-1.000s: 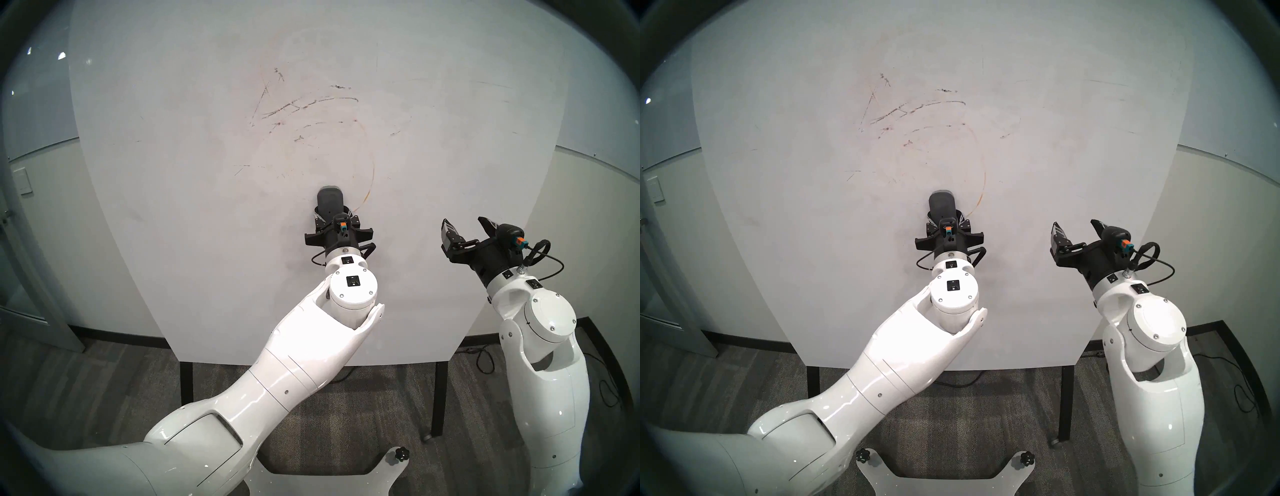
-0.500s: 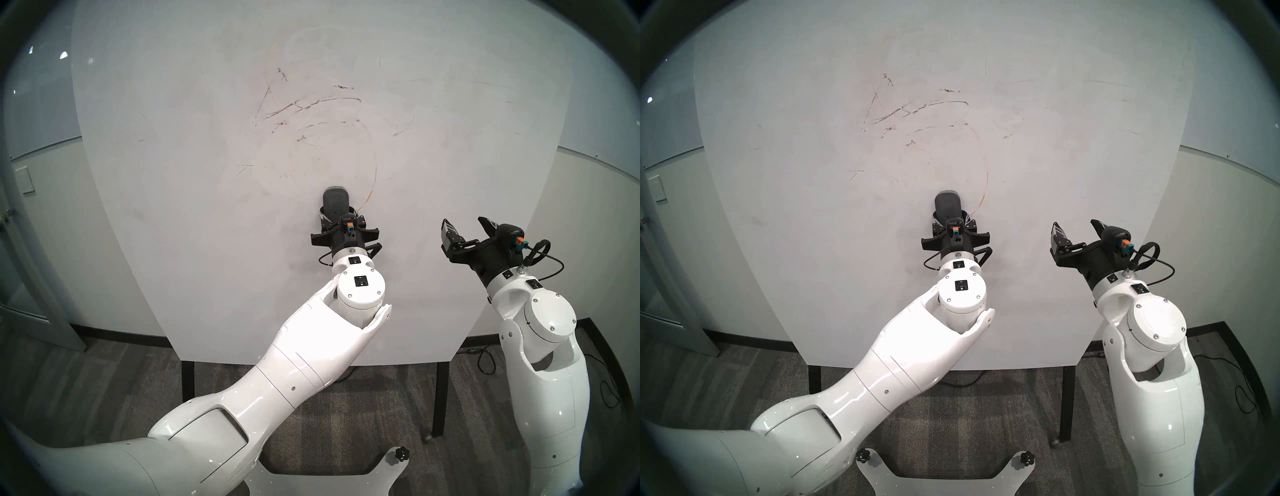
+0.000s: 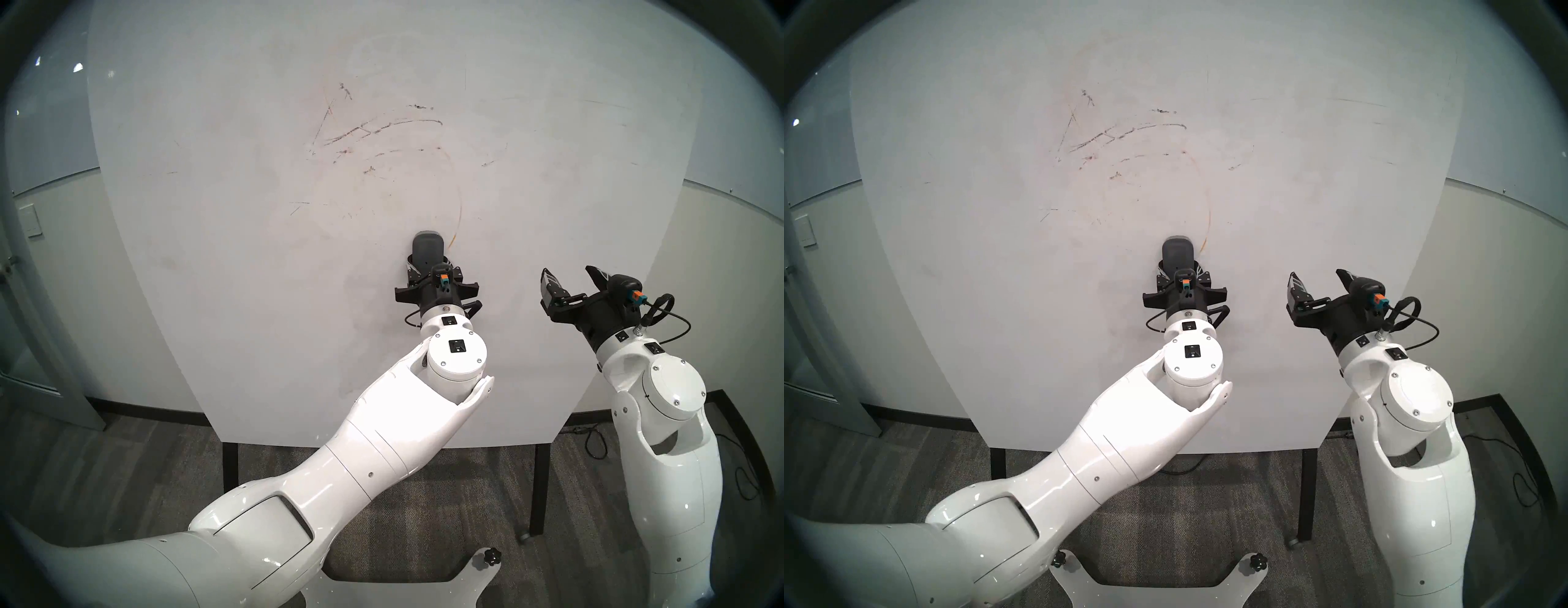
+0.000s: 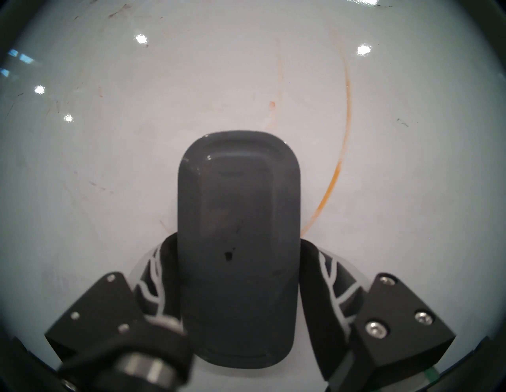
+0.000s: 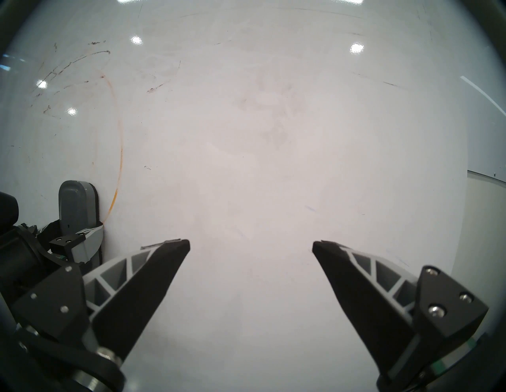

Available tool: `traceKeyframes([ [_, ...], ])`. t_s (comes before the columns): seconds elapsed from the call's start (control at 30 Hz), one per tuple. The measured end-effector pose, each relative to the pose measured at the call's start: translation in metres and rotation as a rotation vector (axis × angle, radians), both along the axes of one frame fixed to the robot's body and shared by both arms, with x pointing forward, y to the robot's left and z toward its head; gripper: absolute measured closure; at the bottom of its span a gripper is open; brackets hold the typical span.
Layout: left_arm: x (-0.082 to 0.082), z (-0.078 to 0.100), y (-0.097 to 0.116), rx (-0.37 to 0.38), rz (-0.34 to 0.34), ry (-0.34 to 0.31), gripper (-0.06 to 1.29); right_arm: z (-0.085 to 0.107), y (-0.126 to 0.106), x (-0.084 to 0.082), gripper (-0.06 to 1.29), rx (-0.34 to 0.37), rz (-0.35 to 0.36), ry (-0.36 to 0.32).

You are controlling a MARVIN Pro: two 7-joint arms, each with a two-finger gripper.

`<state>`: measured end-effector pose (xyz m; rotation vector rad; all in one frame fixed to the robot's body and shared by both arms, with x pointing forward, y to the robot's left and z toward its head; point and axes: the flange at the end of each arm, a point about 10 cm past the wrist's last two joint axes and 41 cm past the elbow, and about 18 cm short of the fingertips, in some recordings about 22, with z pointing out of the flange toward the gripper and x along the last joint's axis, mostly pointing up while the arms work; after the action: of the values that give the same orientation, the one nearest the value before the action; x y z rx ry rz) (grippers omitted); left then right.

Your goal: Erase all marks on the whiteboard with the eraser

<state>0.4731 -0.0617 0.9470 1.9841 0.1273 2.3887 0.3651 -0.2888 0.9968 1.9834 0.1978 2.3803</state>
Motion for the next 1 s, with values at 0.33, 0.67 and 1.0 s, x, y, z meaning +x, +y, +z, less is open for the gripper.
traceKeyframes([
  [0.33, -0.001, 0.001, -0.013, 0.001, -0.029, 0.007, 0.57, 0.000, 0.000, 0.000, 0.01, 0.000, 0.000, 0.000],
  [0.67, -0.004, 0.005, -0.020, -0.010, -0.052, 0.003, 0.57, 0.000, 0.000, 0.000, 0.01, 0.000, 0.000, 0.000],
  [1.0, -0.010, 0.014, -0.018, -0.037, -0.083, -0.008, 0.57, 0.000, 0.000, 0.000, 0.01, 0.000, 0.000, 0.000],
])
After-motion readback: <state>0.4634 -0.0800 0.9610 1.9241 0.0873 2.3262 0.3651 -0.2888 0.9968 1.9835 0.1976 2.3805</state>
